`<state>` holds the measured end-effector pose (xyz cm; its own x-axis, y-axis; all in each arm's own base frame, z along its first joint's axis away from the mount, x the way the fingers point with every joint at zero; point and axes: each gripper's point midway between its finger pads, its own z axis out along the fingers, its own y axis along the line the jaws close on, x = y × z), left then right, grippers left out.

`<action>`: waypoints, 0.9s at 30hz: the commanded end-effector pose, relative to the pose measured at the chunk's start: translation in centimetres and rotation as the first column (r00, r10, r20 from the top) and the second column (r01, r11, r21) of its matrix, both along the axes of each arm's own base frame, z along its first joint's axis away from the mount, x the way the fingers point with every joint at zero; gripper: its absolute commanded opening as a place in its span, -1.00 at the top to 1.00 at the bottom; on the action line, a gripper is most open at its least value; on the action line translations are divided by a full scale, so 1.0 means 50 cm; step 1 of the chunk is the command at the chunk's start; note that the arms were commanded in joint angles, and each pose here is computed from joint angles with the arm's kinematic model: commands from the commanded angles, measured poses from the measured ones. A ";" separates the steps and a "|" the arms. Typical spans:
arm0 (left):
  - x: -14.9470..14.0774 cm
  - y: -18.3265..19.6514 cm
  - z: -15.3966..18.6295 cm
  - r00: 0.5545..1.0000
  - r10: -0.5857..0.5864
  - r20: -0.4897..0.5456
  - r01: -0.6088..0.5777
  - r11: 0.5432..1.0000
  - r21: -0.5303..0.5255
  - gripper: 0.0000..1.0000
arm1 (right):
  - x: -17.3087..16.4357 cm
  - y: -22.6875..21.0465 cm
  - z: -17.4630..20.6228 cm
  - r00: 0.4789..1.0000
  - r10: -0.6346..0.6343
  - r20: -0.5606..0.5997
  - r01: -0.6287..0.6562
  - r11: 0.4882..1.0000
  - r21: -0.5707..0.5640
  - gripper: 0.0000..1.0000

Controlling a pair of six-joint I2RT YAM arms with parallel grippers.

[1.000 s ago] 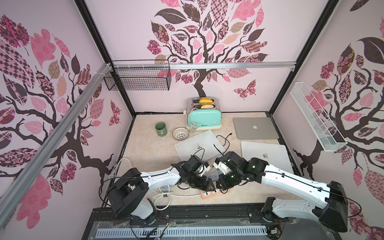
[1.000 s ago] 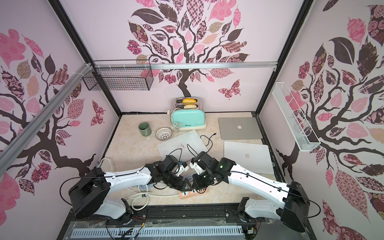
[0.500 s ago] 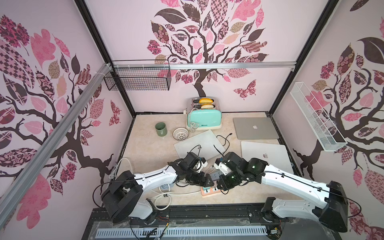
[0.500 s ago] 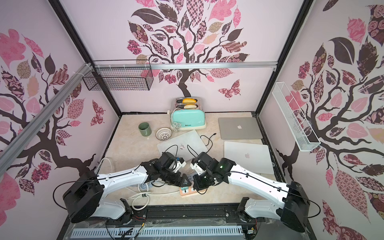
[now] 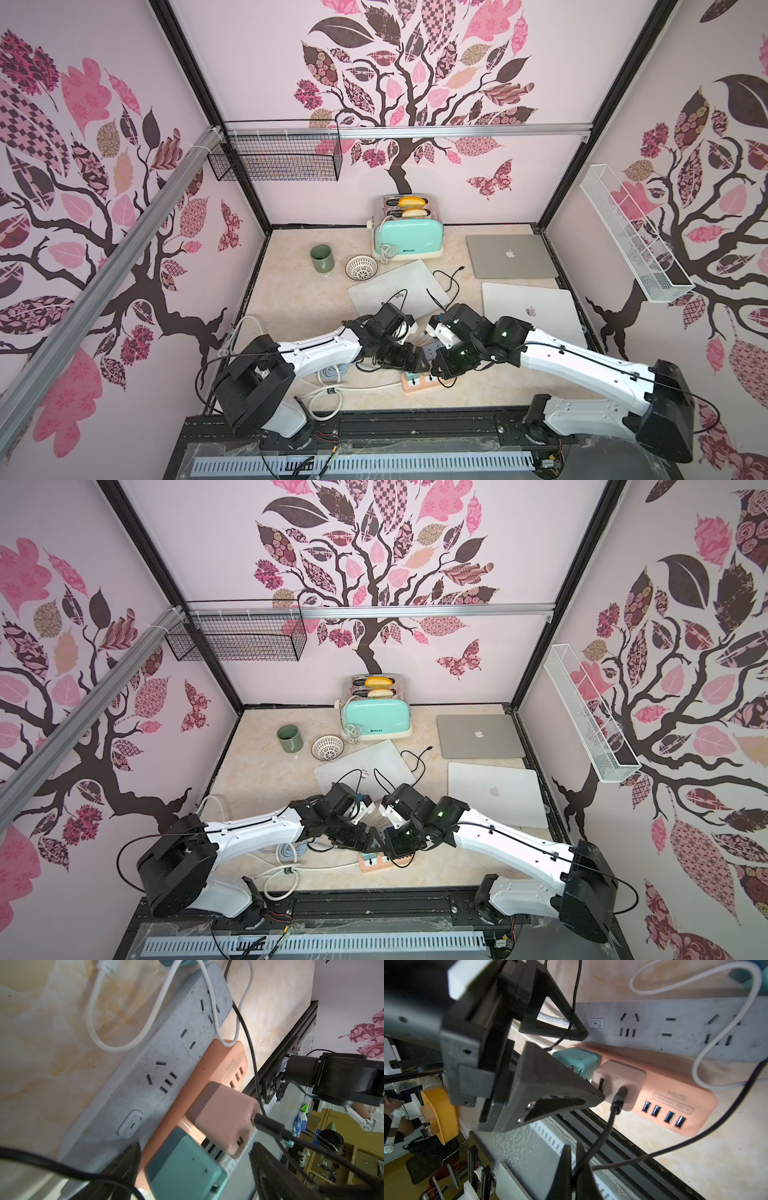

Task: Unplug the laptop charger
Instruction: Remove the charging cable from the plug.

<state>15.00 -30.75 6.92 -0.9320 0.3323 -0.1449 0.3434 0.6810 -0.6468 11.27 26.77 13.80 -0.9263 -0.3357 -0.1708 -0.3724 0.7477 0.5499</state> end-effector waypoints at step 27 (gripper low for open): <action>-0.010 0.097 -0.124 0.993 0.111 0.028 -0.113 0.914 0.390 -0.66 | 0.052 0.033 0.165 0.986 -0.041 0.164 0.021 0.993 0.119 1.00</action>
<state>15.06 -31.57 6.08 -0.9373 0.3163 -0.1461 0.3424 0.7585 -0.5545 13.56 29.10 20.84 -0.9093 -0.2726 -0.3144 -0.4128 0.6859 0.5993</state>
